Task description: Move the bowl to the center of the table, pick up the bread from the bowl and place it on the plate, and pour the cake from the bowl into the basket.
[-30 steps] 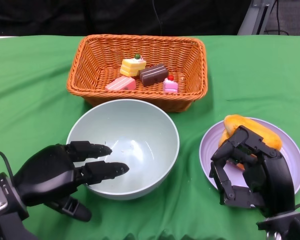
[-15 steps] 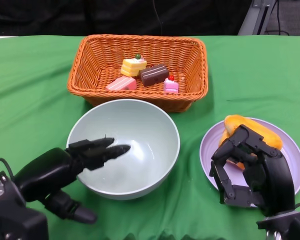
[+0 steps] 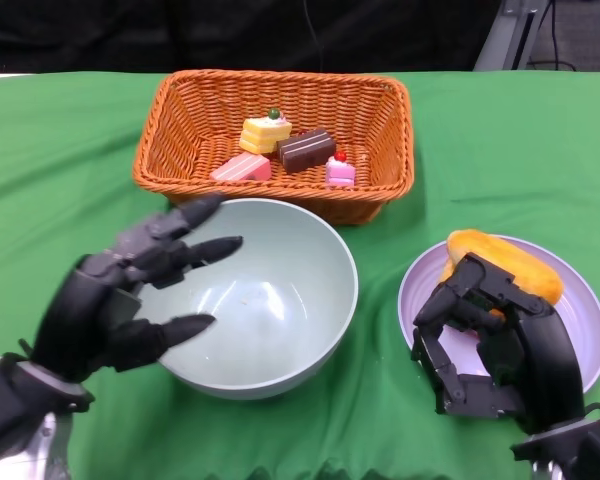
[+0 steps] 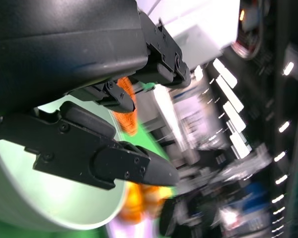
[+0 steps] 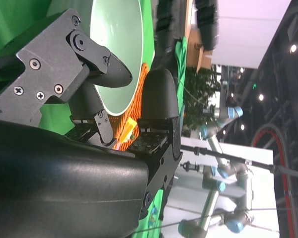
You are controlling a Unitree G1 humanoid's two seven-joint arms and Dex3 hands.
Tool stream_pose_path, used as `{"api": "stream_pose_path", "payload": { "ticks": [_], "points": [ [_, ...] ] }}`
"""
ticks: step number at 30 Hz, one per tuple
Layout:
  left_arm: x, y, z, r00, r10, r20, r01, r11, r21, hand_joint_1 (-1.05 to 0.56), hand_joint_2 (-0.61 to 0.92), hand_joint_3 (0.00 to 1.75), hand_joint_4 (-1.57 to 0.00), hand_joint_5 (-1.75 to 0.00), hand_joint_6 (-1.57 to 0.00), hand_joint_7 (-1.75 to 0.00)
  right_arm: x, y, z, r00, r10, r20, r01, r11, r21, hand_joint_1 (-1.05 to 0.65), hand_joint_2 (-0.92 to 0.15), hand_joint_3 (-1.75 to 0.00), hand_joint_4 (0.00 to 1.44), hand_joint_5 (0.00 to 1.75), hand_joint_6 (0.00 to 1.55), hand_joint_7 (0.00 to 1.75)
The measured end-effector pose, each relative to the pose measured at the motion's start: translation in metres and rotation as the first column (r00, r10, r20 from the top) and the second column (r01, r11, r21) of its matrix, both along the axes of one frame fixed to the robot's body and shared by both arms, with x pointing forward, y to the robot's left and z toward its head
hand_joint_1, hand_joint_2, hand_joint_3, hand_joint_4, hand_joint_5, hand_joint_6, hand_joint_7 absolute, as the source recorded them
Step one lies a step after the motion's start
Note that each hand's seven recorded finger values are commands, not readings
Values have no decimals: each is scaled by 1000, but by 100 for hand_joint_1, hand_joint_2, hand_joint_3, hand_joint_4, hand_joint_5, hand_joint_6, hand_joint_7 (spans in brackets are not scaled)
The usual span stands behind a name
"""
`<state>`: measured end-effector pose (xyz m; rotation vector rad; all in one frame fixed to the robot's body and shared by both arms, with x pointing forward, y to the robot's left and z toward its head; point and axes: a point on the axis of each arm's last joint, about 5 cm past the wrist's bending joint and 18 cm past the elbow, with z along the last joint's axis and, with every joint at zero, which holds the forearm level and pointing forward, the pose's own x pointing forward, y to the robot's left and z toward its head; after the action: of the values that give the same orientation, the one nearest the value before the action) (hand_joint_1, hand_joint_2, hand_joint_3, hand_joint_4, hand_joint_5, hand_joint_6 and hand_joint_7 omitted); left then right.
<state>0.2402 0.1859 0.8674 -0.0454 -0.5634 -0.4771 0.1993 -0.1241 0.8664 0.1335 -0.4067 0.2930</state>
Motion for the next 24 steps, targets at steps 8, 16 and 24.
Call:
{"api": "stream_pose_path", "payload": {
  "ticks": [8, 16, 24],
  "points": [
    [-2, -16, -2, 999, -23, 25, 24, 999, -45, -9, 92, 37, -93, -76, -106, -24, 4, -3, 4, 996, 82, 25, -81, 995, -51, -9, -44, -109, 79, 160, 67, 135],
    [1, -25, -2, 993, -117, -32, 118, 993, 18, -7, 56, 120, -85, -173, -79, -151, 9, -12, 8, 964, 264, -28, -265, 958, -112, -3, -45, -114, 81, 153, 74, 129],
    [-1, -26, -6, 972, -222, -80, 226, 973, 49, -10, 45, 134, -84, -175, -72, -163, 10, -10, 16, 953, 302, -12, -302, 947, -110, -5, -44, -118, 86, 155, 78, 130]
  ]
}}
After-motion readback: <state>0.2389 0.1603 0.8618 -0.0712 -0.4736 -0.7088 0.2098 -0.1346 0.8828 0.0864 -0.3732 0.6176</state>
